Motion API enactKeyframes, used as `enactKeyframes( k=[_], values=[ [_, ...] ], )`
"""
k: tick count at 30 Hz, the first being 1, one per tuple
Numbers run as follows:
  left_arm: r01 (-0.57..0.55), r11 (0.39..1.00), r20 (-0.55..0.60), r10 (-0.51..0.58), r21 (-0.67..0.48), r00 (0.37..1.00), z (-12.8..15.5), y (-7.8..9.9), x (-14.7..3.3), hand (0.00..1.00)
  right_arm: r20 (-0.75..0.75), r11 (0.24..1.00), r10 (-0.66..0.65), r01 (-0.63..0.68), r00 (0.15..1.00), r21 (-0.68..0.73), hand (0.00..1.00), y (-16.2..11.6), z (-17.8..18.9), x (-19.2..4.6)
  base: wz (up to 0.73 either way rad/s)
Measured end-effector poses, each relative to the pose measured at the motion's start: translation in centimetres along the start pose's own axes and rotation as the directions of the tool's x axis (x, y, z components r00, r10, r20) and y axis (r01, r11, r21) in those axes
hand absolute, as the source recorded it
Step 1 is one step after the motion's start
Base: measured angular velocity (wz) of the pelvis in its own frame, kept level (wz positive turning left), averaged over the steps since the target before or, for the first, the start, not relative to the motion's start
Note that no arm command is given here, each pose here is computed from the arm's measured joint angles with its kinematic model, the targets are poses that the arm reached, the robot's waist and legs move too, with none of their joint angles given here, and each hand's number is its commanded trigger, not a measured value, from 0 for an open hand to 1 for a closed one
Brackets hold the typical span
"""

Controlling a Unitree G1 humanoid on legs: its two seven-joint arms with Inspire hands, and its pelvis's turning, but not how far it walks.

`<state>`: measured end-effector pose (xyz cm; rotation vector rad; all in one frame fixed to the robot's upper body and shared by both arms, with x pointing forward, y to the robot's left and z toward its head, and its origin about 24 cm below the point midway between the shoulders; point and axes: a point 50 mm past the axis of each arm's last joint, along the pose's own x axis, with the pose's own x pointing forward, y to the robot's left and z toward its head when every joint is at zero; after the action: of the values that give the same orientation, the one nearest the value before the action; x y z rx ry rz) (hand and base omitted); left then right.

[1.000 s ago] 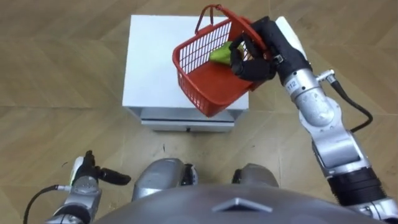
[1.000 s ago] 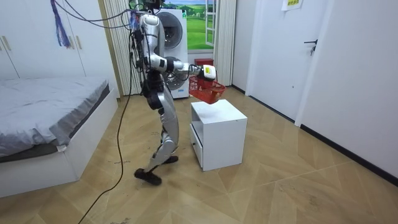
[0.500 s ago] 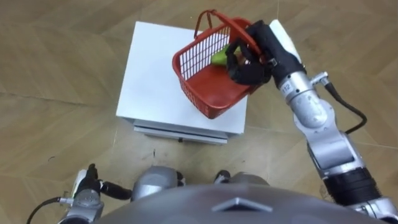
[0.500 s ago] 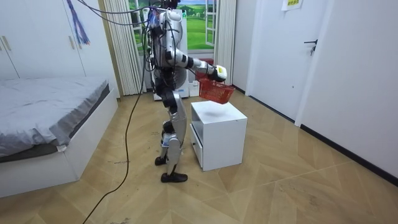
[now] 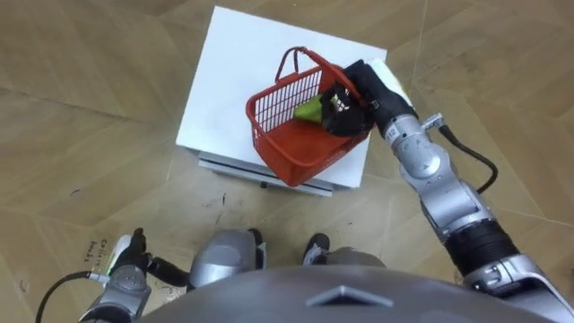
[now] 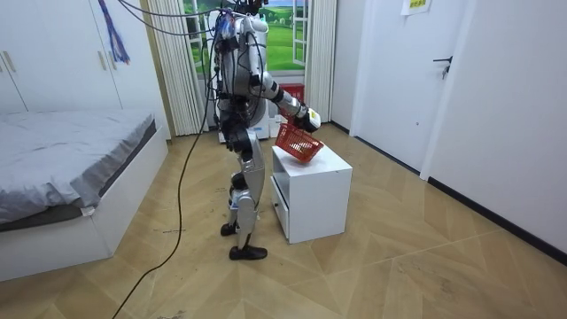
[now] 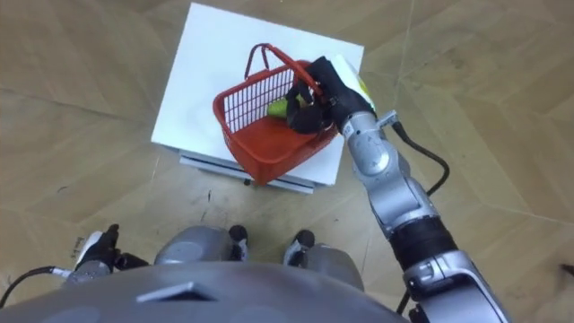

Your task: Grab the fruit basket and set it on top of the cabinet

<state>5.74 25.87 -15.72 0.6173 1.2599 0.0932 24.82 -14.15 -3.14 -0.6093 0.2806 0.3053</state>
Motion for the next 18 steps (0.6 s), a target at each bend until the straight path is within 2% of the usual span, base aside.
enactKeyframes(
  k=[8,9,10,11,12,18],
  values=[
    [0.005,1.0,-0.008,-0.004,0.021,1.0,0.1,-0.1,0.1,0.0,-0.003,1.0,-0.01,0.01,1.0,0.017,1.0,0.0,0.2,0.8,0.11],
    [0.005,1.0,-0.008,-0.005,0.022,1.0,0.2,-0.1,0.1,0.0,-0.013,1.0,-0.01,0.01,1.0,0.018,0.85,0.1,0.0,0.9,0.12],
    [0.004,1.0,-0.009,-0.004,0.022,1.0,0.1,-0.1,0.1,0.0,-0.017,1.0,-0.009,0.01,1.0,0.017,0.62,0.1,-0.2,0.9,0.18],
    [0.004,1.0,-0.012,-0.004,0.023,1.0,0.1,-0.1,0.1,0.0,-0.023,1.0,-0.008,0.008,1.0,0.017,0.1,0.1,-0.3,0.8,0.18],
    [0.006,1.0,-0.017,-0.006,0.025,1.0,0.0,-0.1,0.1,0.0,-0.03,1.0,-0.005,0.005,1.0,0.016,0.0,0.2,-0.4,0.9,0.15],
    [0.011,0.999,-0.036,-0.009,0.04,0.999,-0.3,-0.2,0.1,0.0,-0.053,1.0,-0.011,0.012,0.999,0.008,0.0,0.6,-0.7,1.3,0.04]
  ],
)
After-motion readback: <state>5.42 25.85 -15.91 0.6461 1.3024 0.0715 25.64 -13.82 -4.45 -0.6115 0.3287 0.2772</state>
